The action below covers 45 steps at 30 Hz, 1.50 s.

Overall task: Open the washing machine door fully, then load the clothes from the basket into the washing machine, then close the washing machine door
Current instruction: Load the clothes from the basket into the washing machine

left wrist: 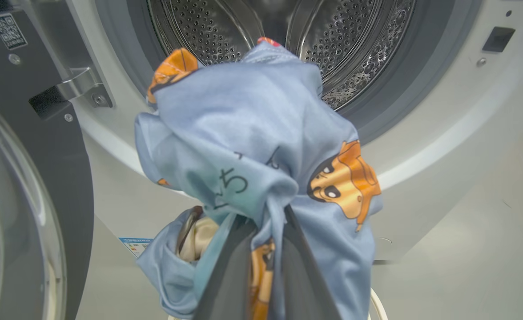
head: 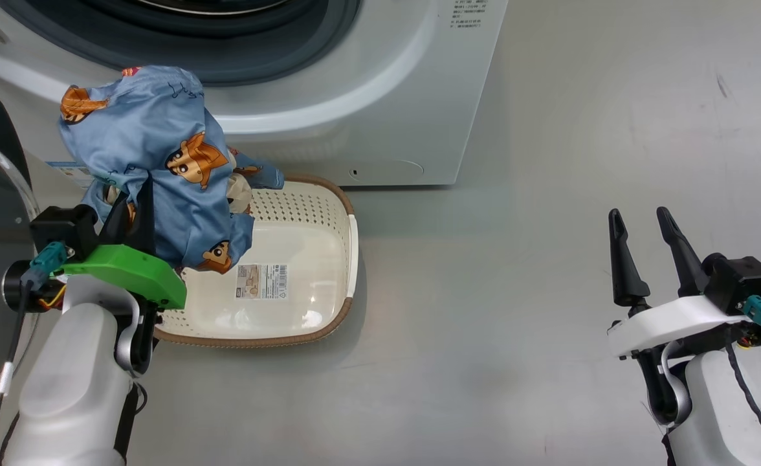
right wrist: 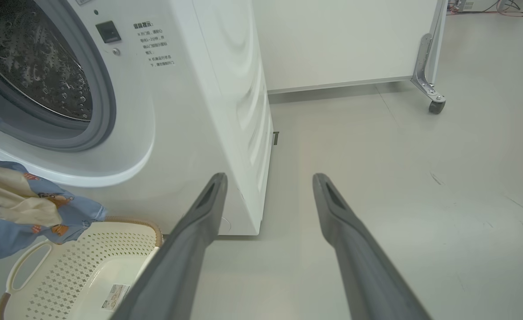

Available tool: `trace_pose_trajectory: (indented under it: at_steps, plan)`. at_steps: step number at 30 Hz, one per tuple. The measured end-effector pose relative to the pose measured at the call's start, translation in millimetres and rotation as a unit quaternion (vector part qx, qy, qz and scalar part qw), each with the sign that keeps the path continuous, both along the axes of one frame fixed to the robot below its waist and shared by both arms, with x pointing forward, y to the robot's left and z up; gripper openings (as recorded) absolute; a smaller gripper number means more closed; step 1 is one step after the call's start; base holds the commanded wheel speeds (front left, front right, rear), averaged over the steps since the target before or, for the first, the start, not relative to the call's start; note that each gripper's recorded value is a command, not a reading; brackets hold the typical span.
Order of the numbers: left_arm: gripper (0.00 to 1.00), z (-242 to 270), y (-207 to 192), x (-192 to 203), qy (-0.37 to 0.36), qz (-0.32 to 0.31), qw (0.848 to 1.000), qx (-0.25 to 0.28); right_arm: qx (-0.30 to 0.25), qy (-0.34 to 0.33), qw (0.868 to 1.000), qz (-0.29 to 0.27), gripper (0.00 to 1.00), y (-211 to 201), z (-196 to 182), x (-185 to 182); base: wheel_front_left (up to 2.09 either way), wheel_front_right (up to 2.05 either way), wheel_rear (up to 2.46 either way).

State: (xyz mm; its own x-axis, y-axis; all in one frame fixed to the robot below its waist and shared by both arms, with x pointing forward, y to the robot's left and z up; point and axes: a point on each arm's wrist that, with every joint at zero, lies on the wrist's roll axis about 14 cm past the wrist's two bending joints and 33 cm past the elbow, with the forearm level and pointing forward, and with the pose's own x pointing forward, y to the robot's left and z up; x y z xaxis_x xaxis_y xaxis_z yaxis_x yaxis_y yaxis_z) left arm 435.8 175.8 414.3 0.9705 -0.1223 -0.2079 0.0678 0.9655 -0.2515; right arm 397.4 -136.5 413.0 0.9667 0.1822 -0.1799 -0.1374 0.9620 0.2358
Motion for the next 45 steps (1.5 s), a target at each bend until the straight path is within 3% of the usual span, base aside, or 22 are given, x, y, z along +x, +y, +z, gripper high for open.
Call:
trace_pose_trajectory:
  at_steps: [14,26,45]
  plan:
    - [0.00,47,19,-44,-0.069,0.030,0.997,0.032,0.002,-0.017,1.000,0.009,1.00,5,18,-32,0.00,0.00,0.00]
    - [0.00,52,33,-80,-0.078,0.060,0.994,0.044,0.005,-0.037,0.999,0.011,1.00,6,32,-47,0.00,0.00,0.00]
    - [0.00,53,19,-89,-0.083,0.056,0.994,0.034,0.014,-0.034,0.999,-0.008,1.00,-3,31,-54,0.00,0.00,0.00]
